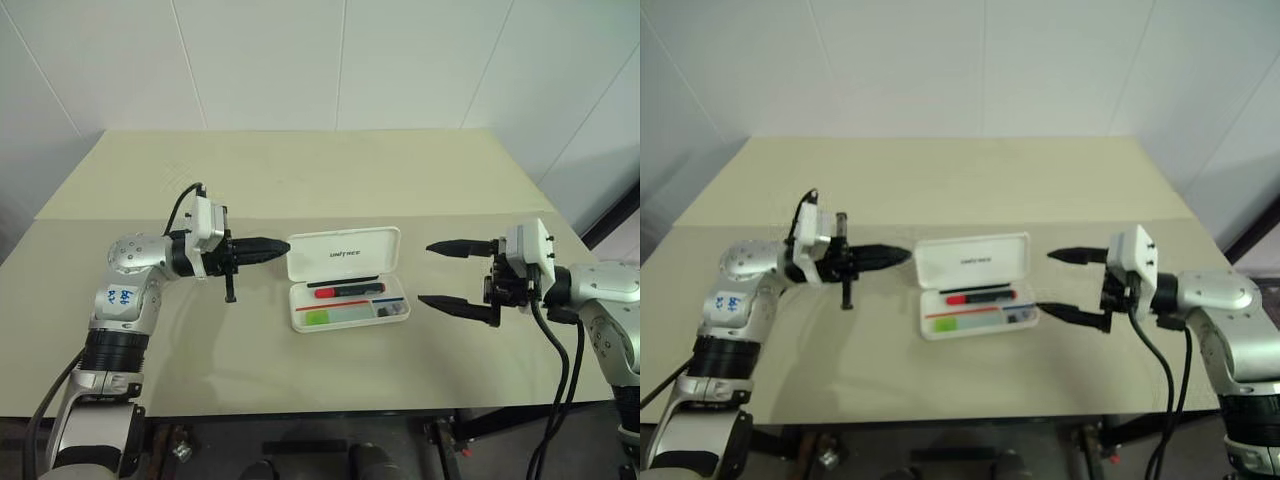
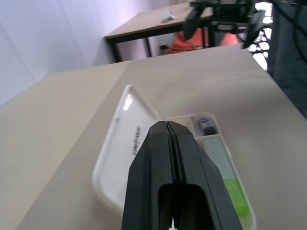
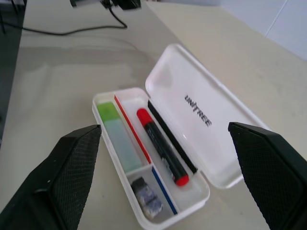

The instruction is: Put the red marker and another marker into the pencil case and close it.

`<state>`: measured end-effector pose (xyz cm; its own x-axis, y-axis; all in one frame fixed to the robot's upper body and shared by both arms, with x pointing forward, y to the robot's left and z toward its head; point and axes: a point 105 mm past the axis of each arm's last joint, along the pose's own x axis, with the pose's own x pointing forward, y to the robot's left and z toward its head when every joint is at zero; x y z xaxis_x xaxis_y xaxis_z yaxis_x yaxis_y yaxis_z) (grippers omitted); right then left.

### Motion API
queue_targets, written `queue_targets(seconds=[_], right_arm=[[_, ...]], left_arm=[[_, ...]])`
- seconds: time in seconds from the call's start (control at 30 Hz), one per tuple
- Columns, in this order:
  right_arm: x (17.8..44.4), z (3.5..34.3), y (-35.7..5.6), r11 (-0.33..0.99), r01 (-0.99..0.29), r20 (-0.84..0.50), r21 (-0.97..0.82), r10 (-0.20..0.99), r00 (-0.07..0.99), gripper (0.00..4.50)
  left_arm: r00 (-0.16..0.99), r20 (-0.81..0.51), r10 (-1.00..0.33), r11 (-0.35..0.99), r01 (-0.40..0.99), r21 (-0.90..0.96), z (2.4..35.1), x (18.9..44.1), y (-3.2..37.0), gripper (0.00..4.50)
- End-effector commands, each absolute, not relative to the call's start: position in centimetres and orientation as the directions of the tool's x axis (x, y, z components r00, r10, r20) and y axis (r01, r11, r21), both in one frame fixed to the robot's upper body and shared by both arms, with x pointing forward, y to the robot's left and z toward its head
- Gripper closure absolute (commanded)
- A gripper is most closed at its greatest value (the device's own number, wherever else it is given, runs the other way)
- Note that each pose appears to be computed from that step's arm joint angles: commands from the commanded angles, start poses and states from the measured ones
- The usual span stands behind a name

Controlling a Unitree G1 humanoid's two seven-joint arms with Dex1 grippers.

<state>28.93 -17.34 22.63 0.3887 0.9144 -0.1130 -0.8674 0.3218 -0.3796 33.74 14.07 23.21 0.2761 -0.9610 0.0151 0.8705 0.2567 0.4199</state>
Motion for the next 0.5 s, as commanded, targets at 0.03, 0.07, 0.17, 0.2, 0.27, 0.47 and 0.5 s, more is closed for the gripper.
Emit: queue_targets(seconds=[0.03,0.07,0.17,0.2,0.27,0.47,0.5], right_arm=[[28.1,24.0,-17.0,0.316,-0.867,-0.072,-0.385,0.926,0.369,0.0],[28.0,23.9,-17.0,0.31,-0.871,-0.078,-0.382,0.928,0.364,0.0],[27.9,23.7,-16.9,0.309,-0.873,-0.082,-0.379,0.928,0.364,0.0],[27.8,23.6,-16.8,0.309,-0.873,-0.083,-0.378,0.928,0.364,0.0],[27.7,23.4,-16.7,0.308,-0.874,-0.086,-0.376,0.927,0.364,0.0],[27.6,23.1,-16.7,0.318,-0.87,-0.085,-0.376,0.924,0.374,0.0],[27.6,23.1,-16.7,0.32,-0.869,-0.084,-0.377,0.923,0.376,0.0]], left_arm=[[0.429,0.096,-0.898,0.426,0.796,0.429,25.5,35.8,15.5,4.47],[0.47,0.092,-0.878,0.461,0.775,0.433,25.5,36.4,15.8,4.47],[0.556,0.069,-0.828,0.525,0.727,0.444,25.2,37.8,16.4,4.47],[0.579,0.062,-0.813,0.54,0.709,0.454,25.0,38.2,16.4,4.47],[0.609,0.039,-0.792,0.554,0.691,0.464,24.6,38.9,16.2,4.47],[0.553,-0.026,-0.833,0.482,0.747,0.458,22.9,38.8,13.6,4.47],[0.542,-0.028,-0.84,0.474,0.757,0.451,22.7,38.8,13.3,4.47]])
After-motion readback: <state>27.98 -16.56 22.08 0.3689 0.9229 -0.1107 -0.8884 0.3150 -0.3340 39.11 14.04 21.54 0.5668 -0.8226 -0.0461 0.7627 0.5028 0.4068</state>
